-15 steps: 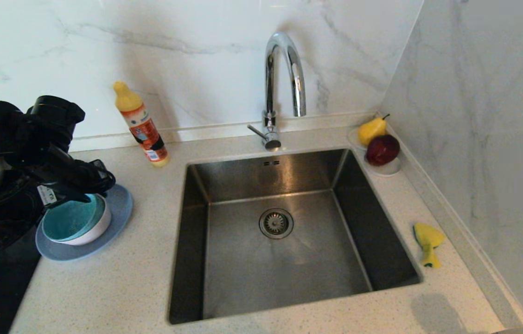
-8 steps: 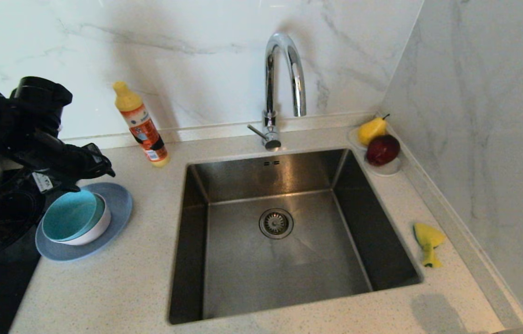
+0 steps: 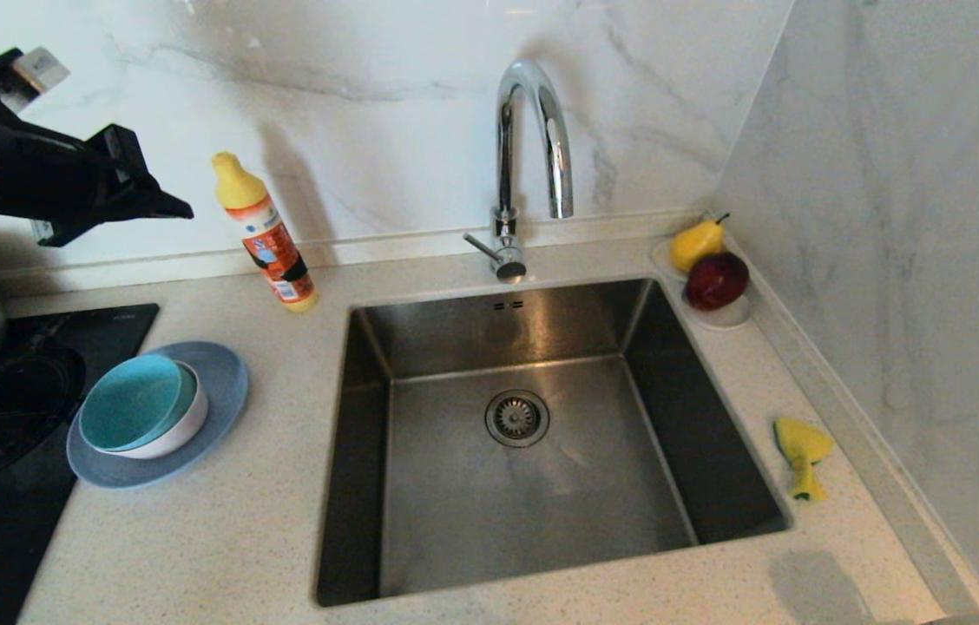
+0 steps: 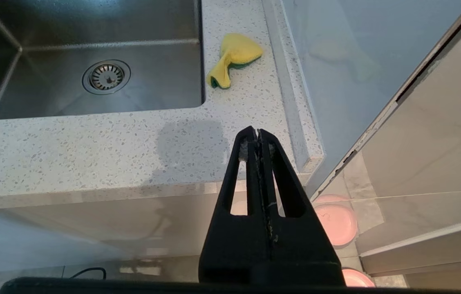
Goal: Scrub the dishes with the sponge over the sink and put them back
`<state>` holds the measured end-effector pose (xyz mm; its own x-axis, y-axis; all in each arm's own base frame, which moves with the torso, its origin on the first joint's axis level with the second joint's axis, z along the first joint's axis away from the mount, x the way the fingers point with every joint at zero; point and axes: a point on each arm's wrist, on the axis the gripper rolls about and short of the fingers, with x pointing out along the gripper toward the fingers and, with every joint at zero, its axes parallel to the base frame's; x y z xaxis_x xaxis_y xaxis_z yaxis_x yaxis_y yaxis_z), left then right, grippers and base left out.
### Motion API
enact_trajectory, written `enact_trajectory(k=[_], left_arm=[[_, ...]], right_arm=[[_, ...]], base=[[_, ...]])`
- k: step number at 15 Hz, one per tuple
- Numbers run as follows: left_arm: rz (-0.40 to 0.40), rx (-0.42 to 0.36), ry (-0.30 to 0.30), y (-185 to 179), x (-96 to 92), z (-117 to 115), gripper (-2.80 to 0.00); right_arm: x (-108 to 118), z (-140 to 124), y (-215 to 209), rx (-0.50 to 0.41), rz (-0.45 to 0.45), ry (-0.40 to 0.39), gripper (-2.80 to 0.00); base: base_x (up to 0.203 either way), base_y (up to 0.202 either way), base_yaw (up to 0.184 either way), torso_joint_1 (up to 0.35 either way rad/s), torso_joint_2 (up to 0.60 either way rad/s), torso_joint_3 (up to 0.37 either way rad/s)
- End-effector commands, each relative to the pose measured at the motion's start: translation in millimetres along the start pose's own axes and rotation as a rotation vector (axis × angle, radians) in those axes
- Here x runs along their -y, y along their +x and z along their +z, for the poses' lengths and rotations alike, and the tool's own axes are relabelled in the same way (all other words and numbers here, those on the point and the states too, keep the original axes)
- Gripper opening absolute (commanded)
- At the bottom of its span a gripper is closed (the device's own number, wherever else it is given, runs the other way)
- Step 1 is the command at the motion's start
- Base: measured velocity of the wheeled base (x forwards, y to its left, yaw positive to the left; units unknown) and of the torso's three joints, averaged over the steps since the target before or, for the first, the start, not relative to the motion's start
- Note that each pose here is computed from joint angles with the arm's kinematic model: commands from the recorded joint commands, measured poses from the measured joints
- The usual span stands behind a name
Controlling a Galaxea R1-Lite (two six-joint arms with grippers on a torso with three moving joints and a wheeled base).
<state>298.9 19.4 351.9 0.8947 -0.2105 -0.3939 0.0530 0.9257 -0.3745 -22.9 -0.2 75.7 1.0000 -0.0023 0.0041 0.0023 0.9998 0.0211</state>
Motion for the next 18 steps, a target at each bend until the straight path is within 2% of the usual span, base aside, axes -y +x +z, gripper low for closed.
enact_trajectory(k=[1, 3, 5, 6, 8, 11, 15, 16, 18], left_arm=[[-0.107, 0.069, 0.102, -47, 31.1, -1, -2.8], [-0.158, 0.078, 0.195, -65, 41.0, -14, -2.8], [-0.188, 0.111, 0.301, -86, 42.3, -35, -2.8], [-0.204, 0.168, 0.346, -106, 43.8, -45, -2.8], [-0.218, 0.252, 0.386, -146, 42.9, -72, -2.8], [-0.15, 0.362, 0.405, -202, 32.6, -126, -2.8], [-0.006, 0.556, 0.393, -263, 8.4, -219, -2.8], [0.025, 0.576, 0.385, -265, 0.1, -245, -2.8], [0.12, 0.524, 0.329, -240, -22.7, -293, -2.8]], right_arm=[[0, 0, 0, 0.0, 0.001, 0.0, -2.8], [0, 0, 0, 0.0, 0.001, 0.0, -2.8], [0, 0, 0, 0.0, 0.001, 0.0, -2.8], [0, 0, 0, 0.0, 0.001, 0.0, -2.8], [0, 0, 0, 0.0, 0.001, 0.0, -2.8], [0, 0, 0, 0.0, 0.001, 0.0, -2.8], [0, 0, 0, 0.0, 0.001, 0.0, -2.8], [0, 0, 0, 0.0, 0.001, 0.0, -2.8], [0, 0, 0, 0.0, 0.001, 0.0, -2.8]], base=[[0.0, 0.0, 0.0, 0.0, 0.0, 0.0], [0.0, 0.0, 0.0, 0.0, 0.0, 0.0], [0.0, 0.0, 0.0, 0.0, 0.0, 0.0], [0.0, 0.0, 0.0, 0.0, 0.0, 0.0], [0.0, 0.0, 0.0, 0.0, 0.0, 0.0], [0.0, 0.0, 0.0, 0.0, 0.0, 0.0], [0.0, 0.0, 0.0, 0.0, 0.0, 0.0], [0.0, 0.0, 0.0, 0.0, 0.0, 0.0], [0.0, 0.0, 0.0, 0.0, 0.0, 0.0]])
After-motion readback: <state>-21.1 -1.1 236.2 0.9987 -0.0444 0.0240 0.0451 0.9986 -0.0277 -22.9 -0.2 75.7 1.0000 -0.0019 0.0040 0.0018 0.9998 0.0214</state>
